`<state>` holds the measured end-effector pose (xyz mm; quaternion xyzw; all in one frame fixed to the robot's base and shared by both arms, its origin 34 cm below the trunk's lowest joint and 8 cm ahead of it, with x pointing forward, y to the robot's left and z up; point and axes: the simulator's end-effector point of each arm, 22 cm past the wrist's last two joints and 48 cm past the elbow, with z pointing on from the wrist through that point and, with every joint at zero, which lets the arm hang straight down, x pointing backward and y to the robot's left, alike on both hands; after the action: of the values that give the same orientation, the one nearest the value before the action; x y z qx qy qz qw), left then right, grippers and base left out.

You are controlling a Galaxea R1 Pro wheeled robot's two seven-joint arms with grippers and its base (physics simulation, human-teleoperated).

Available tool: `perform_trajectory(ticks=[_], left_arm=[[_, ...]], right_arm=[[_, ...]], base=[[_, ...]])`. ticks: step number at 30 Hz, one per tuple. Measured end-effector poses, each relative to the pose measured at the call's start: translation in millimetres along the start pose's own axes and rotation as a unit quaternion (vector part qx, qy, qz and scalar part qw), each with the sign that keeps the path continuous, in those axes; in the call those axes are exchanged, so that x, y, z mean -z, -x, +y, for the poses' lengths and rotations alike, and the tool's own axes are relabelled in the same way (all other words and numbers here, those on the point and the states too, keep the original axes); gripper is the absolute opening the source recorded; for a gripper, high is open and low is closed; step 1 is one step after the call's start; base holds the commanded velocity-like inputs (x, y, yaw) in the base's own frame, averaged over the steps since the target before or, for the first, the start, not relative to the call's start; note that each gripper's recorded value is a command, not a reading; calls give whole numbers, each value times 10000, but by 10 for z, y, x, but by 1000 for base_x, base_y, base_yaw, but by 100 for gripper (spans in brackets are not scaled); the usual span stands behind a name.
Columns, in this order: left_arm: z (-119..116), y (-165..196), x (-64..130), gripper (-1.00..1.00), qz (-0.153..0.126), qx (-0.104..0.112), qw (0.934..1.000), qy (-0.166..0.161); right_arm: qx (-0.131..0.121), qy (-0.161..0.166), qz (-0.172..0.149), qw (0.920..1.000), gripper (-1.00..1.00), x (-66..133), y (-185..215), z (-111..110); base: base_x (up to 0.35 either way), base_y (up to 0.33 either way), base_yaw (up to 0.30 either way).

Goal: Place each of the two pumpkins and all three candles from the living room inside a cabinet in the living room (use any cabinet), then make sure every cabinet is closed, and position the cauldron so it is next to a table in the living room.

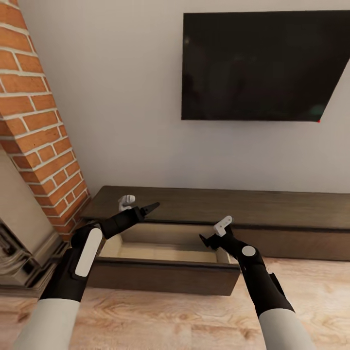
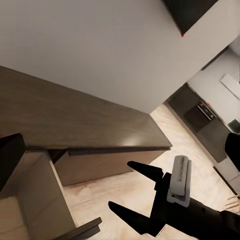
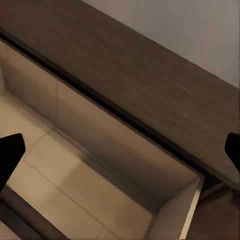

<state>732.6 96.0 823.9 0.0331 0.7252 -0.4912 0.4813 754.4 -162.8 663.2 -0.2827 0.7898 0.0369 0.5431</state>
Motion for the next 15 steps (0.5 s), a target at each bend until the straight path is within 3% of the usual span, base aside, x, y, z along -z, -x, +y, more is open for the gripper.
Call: perform_trajectory(ticks=[15], left_arm=[[-73,24,-7,100,-23,-28,10000,-45]], right_arm=[[17,-19,-42,10000,100,23,56,-8]], base=[[0,0,283]])
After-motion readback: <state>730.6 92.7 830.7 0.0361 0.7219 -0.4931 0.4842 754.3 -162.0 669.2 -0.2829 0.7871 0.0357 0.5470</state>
